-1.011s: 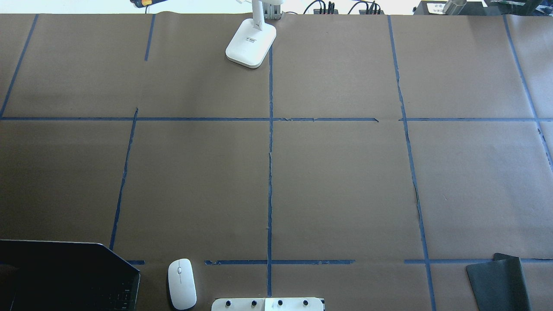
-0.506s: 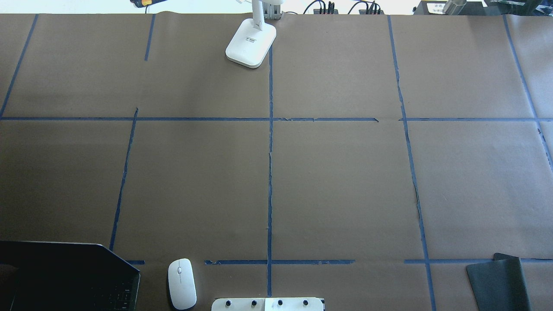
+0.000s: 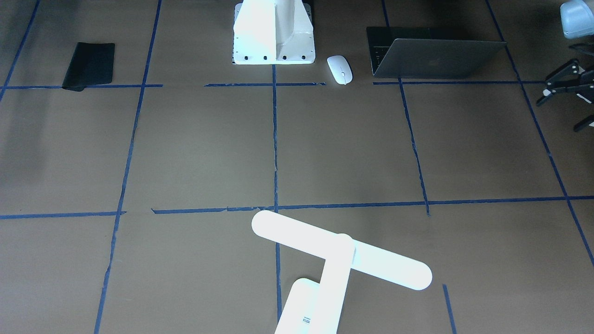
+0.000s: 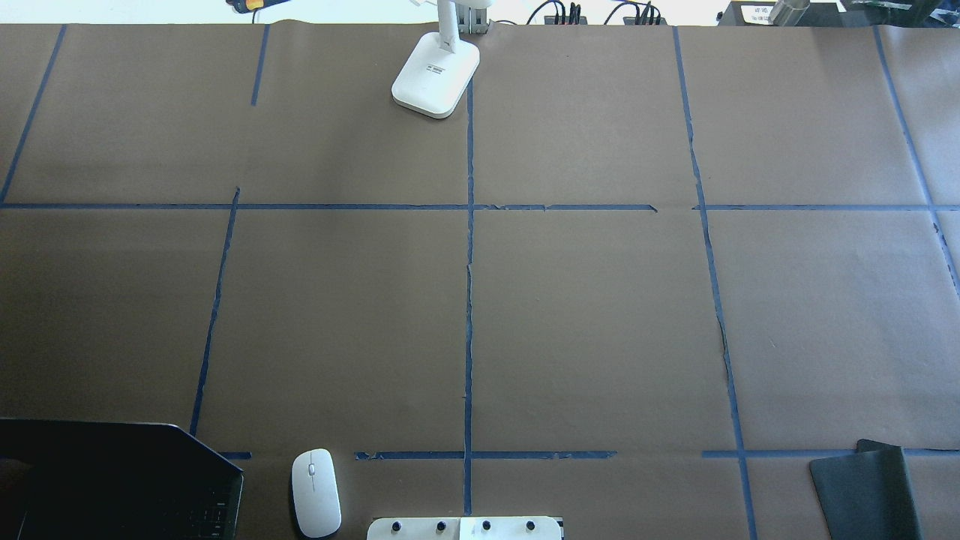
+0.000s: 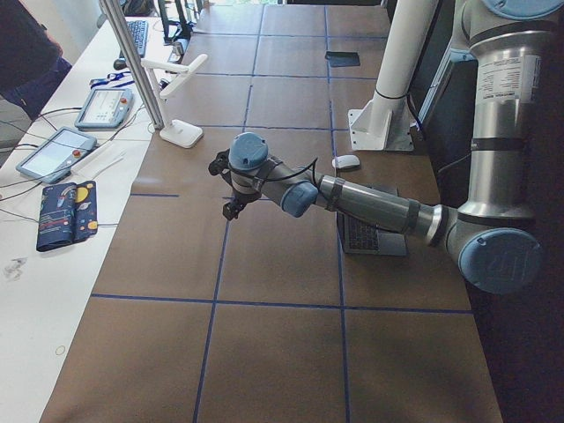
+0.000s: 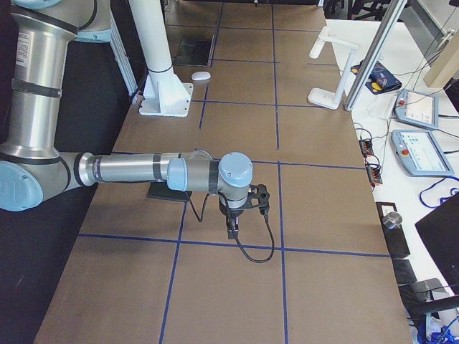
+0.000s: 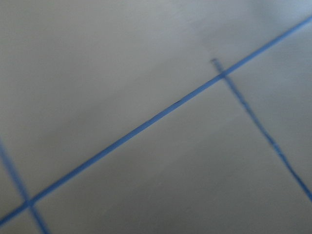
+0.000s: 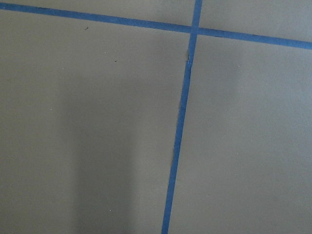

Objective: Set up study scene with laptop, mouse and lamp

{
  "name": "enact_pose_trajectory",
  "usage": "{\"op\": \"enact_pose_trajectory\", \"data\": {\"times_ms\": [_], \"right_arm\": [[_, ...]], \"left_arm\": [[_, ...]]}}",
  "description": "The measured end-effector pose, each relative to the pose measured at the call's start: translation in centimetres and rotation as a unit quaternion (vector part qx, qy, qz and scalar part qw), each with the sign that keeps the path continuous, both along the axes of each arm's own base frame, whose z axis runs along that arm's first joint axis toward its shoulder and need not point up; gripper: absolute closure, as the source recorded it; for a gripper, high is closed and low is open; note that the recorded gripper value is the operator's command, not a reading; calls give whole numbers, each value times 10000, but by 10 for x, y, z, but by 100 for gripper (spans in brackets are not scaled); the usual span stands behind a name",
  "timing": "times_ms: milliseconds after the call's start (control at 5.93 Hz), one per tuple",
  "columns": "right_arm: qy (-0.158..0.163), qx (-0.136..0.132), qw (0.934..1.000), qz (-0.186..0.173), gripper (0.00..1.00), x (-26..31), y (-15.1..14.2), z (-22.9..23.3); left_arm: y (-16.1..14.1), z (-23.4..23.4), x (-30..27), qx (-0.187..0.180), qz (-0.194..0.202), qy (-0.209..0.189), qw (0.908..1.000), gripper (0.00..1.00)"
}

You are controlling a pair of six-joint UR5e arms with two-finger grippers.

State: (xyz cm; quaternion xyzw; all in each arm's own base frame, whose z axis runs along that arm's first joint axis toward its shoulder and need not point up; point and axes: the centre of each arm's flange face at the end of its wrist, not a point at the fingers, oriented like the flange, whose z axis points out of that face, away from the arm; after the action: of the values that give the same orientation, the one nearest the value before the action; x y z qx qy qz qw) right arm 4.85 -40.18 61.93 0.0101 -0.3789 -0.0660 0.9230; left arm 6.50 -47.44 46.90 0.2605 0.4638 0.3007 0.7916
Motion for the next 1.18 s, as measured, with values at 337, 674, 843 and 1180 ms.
{"op": "enact_pose_trajectory", "data": {"times_ms": [337,674,843,1180], "right_arm": [[0,-6,10000,5,0,0,0,0],[0,0,10000,3,0,0,0,0],[0,1,10000,3,0,0,0,0],[0,2,10000,3,0,0,0,0]], "left_arm": [[59,-7,36,896,876,651,9900,0],[113,-32,83,1220,1603,1009,9743,0],[132,-51,105,1178,1903,1139,9679,0],[159,-69,136,1191,2389,1281,9552,1]]}}
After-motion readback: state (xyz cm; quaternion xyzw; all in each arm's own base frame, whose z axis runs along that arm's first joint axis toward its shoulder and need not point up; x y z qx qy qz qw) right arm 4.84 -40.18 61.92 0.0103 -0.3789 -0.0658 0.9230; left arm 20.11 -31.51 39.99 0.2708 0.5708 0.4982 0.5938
